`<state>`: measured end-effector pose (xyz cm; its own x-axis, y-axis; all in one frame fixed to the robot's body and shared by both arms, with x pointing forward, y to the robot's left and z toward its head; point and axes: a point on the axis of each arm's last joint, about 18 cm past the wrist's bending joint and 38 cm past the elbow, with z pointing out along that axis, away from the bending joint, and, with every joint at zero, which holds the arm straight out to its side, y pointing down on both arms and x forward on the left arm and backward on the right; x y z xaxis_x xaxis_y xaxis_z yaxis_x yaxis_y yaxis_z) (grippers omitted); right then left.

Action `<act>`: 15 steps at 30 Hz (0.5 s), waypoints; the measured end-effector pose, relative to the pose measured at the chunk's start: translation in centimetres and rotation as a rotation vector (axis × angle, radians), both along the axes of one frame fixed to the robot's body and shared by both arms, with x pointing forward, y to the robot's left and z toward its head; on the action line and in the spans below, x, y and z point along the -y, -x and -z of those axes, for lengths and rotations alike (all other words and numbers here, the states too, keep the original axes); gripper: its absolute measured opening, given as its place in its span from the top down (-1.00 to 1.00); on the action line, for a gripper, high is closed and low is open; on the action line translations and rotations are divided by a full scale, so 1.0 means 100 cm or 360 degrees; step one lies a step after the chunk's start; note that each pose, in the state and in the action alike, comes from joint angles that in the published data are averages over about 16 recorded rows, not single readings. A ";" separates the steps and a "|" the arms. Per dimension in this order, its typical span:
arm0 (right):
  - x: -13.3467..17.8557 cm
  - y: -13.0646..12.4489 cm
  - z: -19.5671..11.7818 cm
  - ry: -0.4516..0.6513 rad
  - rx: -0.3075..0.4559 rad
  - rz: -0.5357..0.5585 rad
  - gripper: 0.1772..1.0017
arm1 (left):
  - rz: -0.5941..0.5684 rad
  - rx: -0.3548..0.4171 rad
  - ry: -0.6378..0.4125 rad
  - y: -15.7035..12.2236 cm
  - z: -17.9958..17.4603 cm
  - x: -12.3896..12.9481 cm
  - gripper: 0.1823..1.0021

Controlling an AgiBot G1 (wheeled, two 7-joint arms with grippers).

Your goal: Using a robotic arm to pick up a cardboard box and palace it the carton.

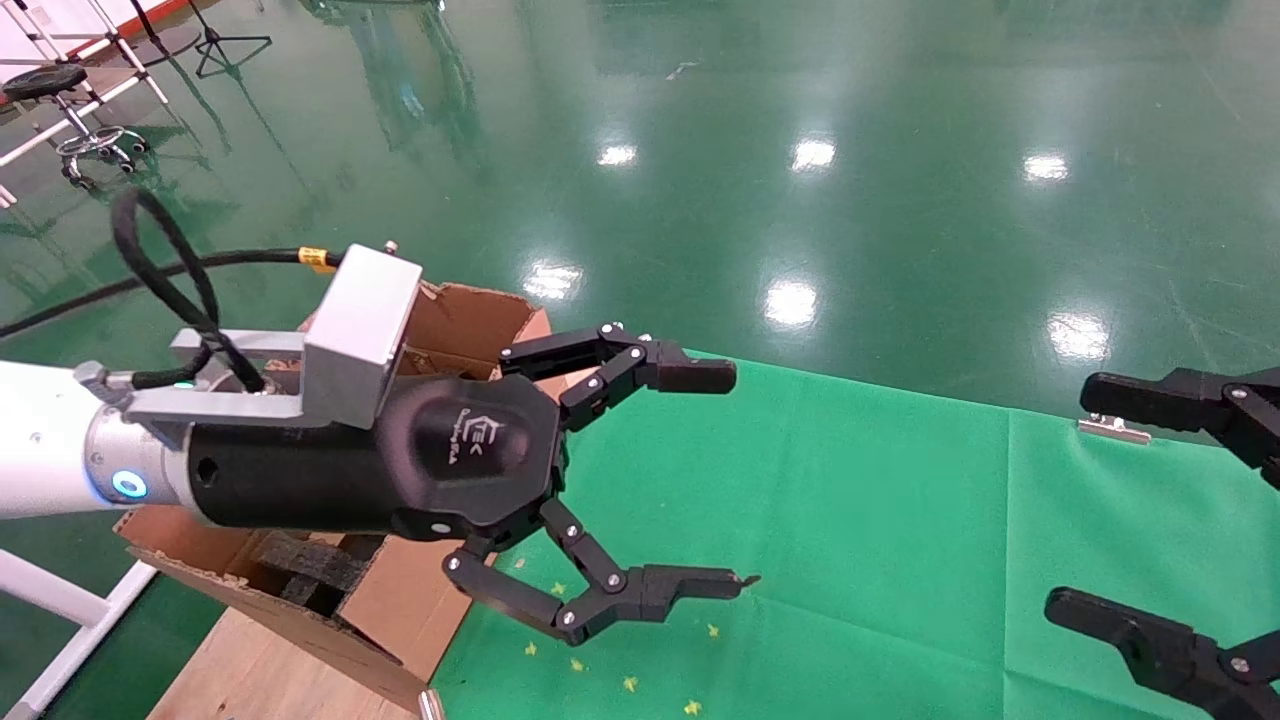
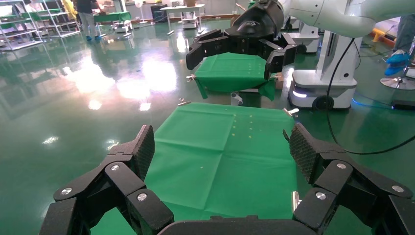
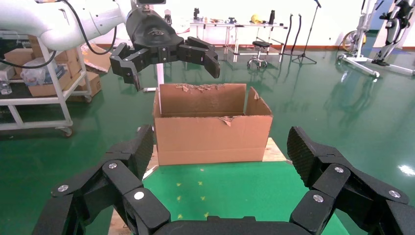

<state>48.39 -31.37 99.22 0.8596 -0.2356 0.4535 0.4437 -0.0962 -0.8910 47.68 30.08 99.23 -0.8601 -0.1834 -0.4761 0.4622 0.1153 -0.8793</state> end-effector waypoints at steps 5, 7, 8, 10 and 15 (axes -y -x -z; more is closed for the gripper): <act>0.000 0.000 0.000 0.0000 0.0000 0.0000 -1.00 | 0.0000 0.0000 0.0000 0.000 0.000 0.000 -1.00; 0.000 0.000 0.000 0.0000 0.0000 0.0000 -1.00 | 0.0000 0.0000 0.0000 0.000 0.000 0.000 -1.00; 0.000 0.000 0.000 0.0000 0.0000 0.0000 -1.00 | 0.0000 0.0000 0.0000 0.000 0.000 0.000 -1.00; 0.000 0.000 0.000 0.0000 0.0000 0.0000 -1.00 | 0.0000 0.0000 0.0000 0.000 0.000 0.000 -1.00; 0.000 0.000 0.000 0.0000 0.0000 0.0000 -1.00 | 0.0000 0.0000 0.0000 0.000 0.000 0.000 -1.00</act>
